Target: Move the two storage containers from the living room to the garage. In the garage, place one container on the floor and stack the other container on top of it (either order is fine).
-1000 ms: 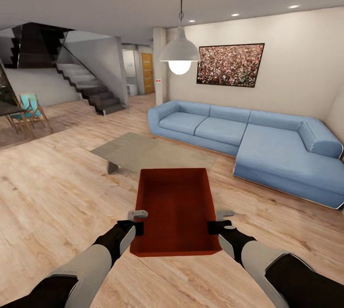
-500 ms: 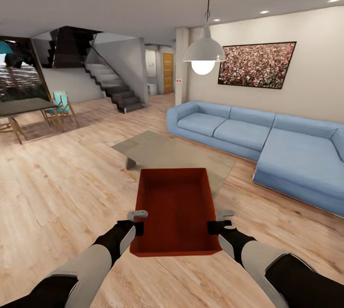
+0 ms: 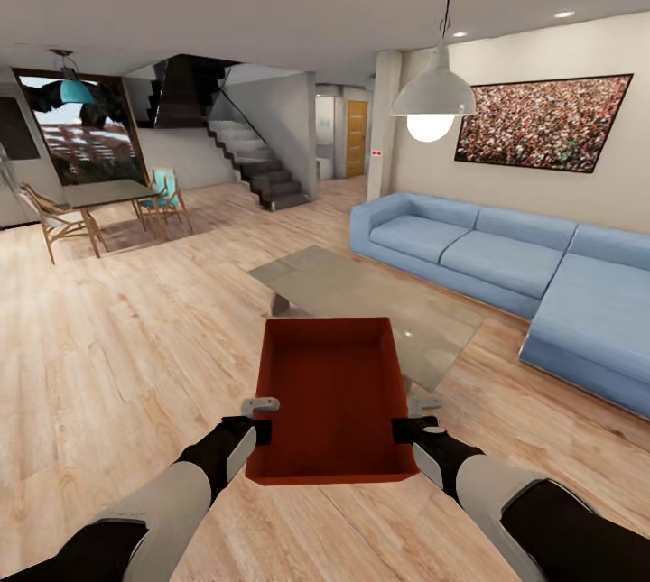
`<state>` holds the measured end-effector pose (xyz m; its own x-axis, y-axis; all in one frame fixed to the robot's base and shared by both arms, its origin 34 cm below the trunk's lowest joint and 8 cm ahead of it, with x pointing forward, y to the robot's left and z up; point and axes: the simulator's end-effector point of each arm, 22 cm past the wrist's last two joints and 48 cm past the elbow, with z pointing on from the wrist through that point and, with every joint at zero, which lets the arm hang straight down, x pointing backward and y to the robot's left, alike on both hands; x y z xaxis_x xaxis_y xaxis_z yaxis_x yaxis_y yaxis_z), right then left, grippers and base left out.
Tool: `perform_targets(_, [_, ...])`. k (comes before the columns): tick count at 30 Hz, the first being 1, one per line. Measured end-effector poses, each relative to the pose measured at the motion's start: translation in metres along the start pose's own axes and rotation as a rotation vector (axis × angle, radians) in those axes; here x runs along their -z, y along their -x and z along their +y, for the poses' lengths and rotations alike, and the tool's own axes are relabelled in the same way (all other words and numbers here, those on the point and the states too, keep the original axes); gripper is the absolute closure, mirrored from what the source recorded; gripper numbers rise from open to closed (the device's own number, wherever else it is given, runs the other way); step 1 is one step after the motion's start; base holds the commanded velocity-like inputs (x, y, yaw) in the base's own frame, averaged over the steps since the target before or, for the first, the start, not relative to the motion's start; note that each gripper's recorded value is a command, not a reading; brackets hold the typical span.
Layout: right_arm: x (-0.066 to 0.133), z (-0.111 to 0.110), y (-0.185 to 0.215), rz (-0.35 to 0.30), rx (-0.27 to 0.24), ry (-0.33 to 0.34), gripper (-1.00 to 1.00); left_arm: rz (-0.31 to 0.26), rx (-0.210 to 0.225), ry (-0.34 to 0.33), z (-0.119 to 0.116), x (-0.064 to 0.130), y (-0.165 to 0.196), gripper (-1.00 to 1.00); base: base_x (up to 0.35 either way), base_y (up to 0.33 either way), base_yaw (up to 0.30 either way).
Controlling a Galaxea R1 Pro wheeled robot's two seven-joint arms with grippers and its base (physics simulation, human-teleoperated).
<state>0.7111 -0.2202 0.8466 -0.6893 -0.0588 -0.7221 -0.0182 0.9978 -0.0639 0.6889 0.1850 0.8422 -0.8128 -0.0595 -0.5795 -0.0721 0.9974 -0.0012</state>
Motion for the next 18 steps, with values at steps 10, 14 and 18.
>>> perform_targets(10, [0.0, 0.0, -0.0002, 0.0, 0.0, 0.0, 1.0, 0.0, 0.0, 0.0, 0.0001, 0.0, -0.0001, 1.0, 0.0, 0.0, 0.275])
perform_targets(14, [0.0, 0.0, -0.0003, 0.0, 0.0, 0.0, 1.0, 0.0, 0.0, 0.0, 0.0, 0.0, 0.0, 1.0, 0.0, 0.0, 0.275])
perform_targets(18, [0.0002, 0.0, 0.0001, 0.0, 0.0, 0.0, 1.0, 0.0, 0.0, 0.0, 0.0, 0.0002, 0.0001, 1.0, 0.058, 0.0, 0.275])
